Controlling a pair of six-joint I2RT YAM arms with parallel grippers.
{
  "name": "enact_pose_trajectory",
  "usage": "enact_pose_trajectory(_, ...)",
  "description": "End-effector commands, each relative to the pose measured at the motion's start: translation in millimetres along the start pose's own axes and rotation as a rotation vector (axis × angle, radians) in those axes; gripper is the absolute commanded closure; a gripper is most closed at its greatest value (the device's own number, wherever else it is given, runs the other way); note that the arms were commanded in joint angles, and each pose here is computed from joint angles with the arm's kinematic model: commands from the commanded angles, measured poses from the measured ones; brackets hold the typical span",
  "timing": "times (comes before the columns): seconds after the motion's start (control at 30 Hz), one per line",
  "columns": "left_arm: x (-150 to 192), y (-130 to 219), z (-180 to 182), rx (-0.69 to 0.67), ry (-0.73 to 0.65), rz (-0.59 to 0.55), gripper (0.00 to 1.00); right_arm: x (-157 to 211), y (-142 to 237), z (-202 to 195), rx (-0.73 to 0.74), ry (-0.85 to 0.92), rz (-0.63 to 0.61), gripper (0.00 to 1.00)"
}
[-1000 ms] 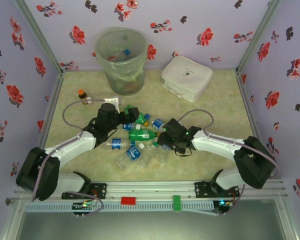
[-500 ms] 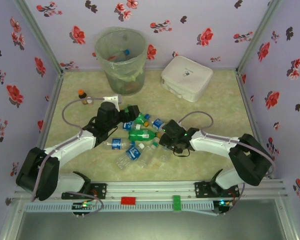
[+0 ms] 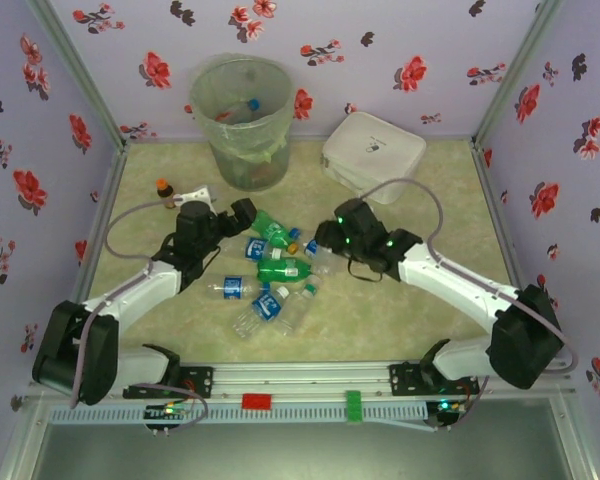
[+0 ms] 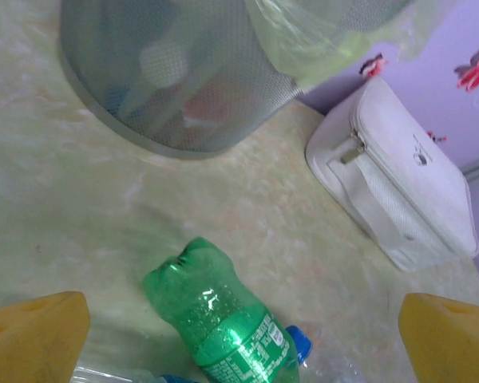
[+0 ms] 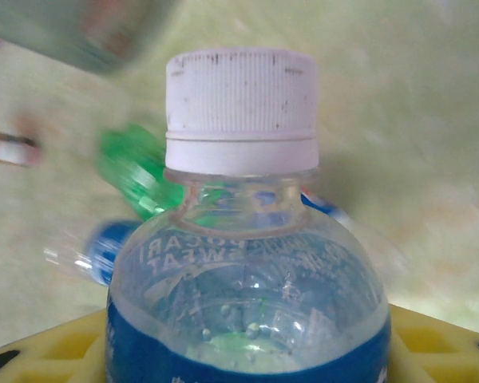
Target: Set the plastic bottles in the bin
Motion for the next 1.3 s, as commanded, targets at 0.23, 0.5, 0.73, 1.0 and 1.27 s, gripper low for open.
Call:
enact_pose_trajectory(0.23,-35.6,23.0,30.6,-0.179,0.122,-0.011,0.00,-113.2,1.4,116.5,-0.348,0.165,-0.244,0.51)
enact_pose_trajectory(0.5,-35.6,36.8,40.0,-0.083,0.092,-0.026,0.00,-177.3,-3.0,176.6,-0.539,0.174,-0.388,0.51)
enact_pose_trajectory(0.73,-19.4,34.1,41.7,-0.026,0.091,0.053,0.00,-226.2,-26.9,211.0,-0.655,0.141,-0.497,0.51)
enact_pose_trajectory(1.0,-8.6,41.4,43.0,-0.008,0.074,0.102,0.00,-252.2,-68.9,220.4,-0.814,0.098,-0.645,0.52)
enact_pose_trajectory(1.27,-8.7,50.8,41.1,-0.005,0.074,0.098,0.00,-248.4,-101.5,220.5,-0.814,0.116,-0.739,0.52)
Point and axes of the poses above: each hand's point on the last joint's axis, 136 mm out from that joint toward the fingers, its own y axis back along the fingers, its own z axis along the line the jaws close on, x = y × z, the point moved 8 cm from there along y, back along the fingers
